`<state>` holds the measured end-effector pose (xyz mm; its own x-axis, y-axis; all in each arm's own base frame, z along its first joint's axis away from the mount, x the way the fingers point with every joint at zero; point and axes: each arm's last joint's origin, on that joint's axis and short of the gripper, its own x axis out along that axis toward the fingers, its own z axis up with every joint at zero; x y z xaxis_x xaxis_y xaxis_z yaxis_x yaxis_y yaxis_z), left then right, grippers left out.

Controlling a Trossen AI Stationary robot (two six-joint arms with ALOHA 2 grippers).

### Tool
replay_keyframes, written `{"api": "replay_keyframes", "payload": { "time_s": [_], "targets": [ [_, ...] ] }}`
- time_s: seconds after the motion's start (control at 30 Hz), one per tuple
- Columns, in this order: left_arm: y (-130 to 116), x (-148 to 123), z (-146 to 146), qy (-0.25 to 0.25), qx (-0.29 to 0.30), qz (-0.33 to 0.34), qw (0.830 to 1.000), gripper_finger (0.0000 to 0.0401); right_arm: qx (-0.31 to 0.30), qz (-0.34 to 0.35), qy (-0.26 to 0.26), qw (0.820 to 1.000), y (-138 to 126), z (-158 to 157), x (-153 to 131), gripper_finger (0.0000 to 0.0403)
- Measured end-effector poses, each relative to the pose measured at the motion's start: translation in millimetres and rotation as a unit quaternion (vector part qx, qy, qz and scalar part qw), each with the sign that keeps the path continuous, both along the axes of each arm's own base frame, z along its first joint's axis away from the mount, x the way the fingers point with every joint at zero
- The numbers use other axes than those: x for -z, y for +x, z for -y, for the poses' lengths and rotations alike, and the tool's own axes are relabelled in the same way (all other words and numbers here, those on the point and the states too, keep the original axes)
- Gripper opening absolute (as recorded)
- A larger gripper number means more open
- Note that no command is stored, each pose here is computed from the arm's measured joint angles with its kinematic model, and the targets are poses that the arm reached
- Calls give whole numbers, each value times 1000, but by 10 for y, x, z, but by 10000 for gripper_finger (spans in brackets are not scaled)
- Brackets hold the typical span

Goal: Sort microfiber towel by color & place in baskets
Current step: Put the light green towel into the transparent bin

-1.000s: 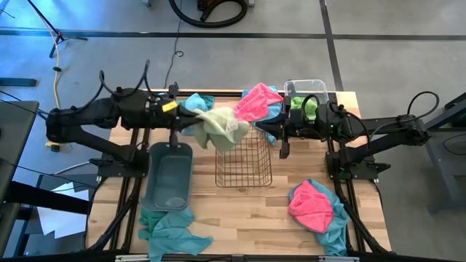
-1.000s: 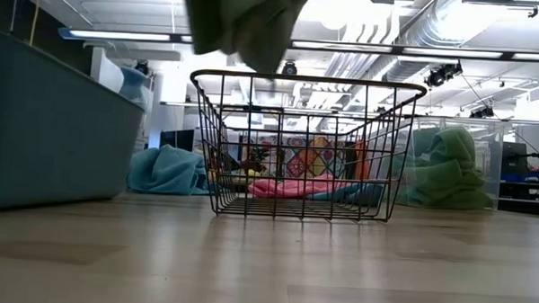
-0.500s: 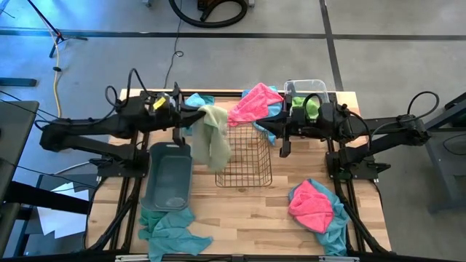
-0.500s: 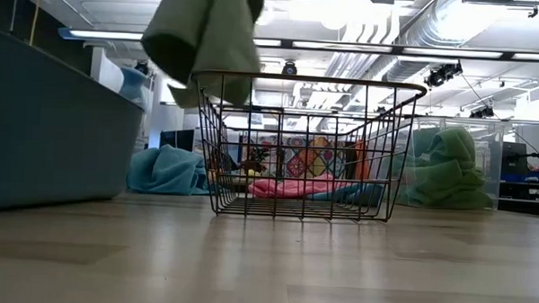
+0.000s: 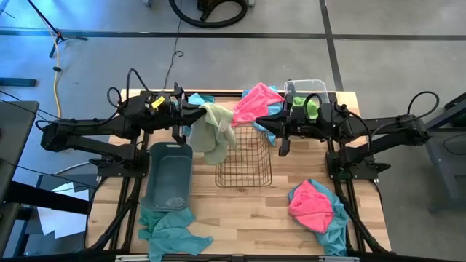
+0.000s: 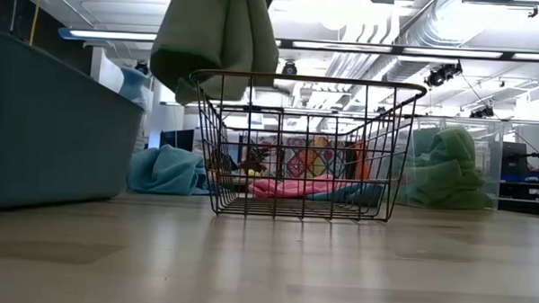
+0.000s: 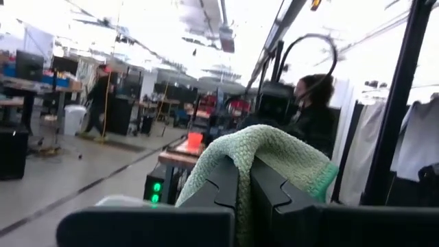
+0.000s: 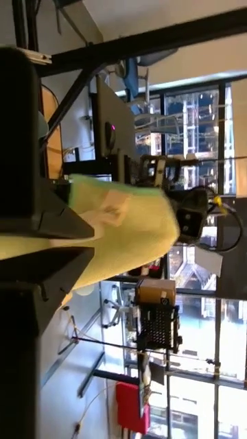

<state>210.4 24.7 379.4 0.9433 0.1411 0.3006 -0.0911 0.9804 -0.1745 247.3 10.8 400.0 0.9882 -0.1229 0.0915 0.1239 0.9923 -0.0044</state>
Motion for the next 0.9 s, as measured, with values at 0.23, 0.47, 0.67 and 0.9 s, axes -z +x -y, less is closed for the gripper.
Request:
{"api": "replay_keyframes", "payload": {
  "time_s": [0.23, 0.47, 0.67, 0.9],
  "targets": [
    [-4, -9, -14, -3, -3, 4, 1000, 0, 5, -7, 44, 999, 73, 1, 56, 136],
    [-20, -52, -15, -5, -2, 28, 1000, 0, 2, -32, 88, 996, 272, -13, 222, 262],
    [-42, -167, 5, 6, 24, 44, 999, 0, 4, -42, 86, 995, 364, 8, 295, 301],
    [-70, -290, 9, 9, 26, 61, 998, 0, 18, -30, 51, 998, 555, 86, 391, 305]
  ]
}}
